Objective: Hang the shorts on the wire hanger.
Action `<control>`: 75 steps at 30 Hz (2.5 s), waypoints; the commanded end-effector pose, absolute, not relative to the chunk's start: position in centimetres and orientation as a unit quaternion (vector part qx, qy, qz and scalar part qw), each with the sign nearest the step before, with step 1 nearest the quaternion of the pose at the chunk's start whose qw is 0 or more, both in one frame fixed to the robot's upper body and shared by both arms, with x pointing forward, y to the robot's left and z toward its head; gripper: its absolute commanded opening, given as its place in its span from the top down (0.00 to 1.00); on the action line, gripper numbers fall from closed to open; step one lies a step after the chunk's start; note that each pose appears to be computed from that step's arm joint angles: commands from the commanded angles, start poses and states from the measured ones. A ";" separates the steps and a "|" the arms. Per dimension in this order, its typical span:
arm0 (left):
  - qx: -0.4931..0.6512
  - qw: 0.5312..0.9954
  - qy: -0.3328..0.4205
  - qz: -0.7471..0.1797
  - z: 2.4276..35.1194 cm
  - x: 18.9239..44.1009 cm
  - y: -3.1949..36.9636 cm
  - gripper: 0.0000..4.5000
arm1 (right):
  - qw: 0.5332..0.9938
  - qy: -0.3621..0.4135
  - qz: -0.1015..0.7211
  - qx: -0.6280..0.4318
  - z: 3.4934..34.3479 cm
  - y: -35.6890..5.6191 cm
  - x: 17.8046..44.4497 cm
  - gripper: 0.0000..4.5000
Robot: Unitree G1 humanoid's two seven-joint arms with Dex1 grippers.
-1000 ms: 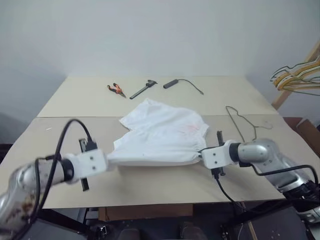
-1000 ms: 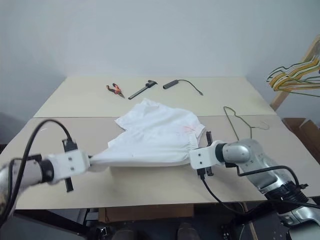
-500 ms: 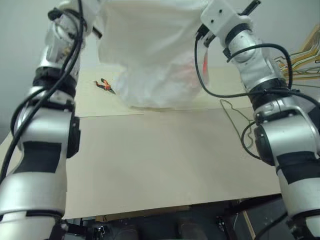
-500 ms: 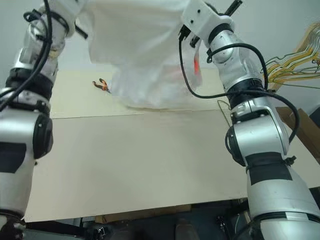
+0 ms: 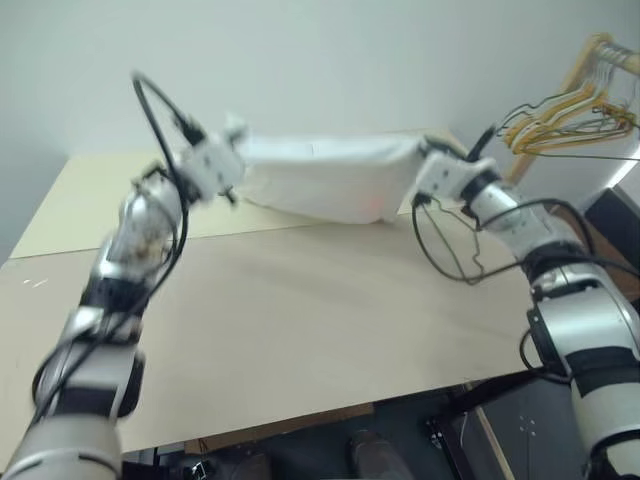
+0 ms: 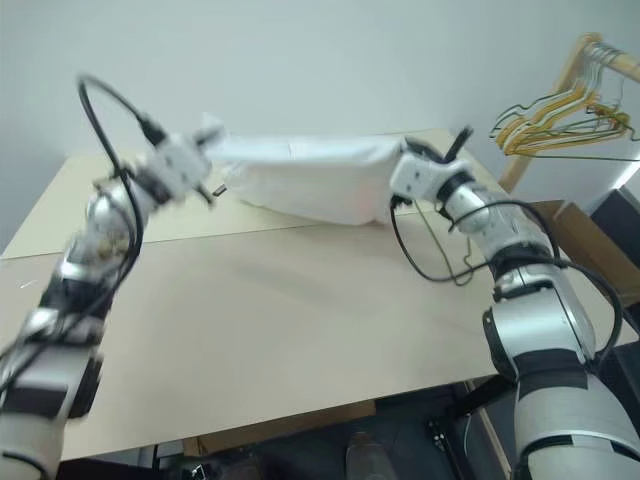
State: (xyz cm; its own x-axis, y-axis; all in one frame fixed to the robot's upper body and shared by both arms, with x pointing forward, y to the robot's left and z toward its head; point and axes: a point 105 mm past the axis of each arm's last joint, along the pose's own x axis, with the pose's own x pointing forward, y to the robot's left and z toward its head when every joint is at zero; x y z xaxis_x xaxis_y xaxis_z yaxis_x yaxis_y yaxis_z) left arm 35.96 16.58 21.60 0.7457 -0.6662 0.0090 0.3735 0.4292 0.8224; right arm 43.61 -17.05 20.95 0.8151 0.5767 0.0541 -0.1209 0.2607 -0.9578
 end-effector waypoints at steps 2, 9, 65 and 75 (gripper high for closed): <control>0.408 0.793 -0.123 -0.435 23.4 28.2 15.0 0.99 | 0.726 -0.208 0.345 -0.558 19.1 -15.5 41.1 1.00; 0.394 0.756 0.063 -0.519 20.2 23.0 17.1 0.99 | 0.641 -0.173 0.463 -0.588 14.6 -15.2 37.9 1.00; 0.452 0.628 0.185 -0.605 13.5 17.9 14.9 0.99 | 0.605 -0.166 0.410 -0.662 10.2 -17.9 30.7 1.00; 0.407 0.620 0.201 -0.640 13.3 15.5 15.7 0.36 | 0.614 -0.127 0.484 -0.611 9.4 -17.5 26.7 0.49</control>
State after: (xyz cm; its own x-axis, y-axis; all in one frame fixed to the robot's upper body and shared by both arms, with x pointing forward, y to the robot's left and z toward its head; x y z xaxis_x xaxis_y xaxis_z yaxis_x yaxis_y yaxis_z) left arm 15.64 15.73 12.56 0.1065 -0.6121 -0.7836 0.9683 -0.1152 0.2216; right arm 26.78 -17.46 7.39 0.4970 0.7332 -0.4642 -0.4636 -0.2278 -0.8563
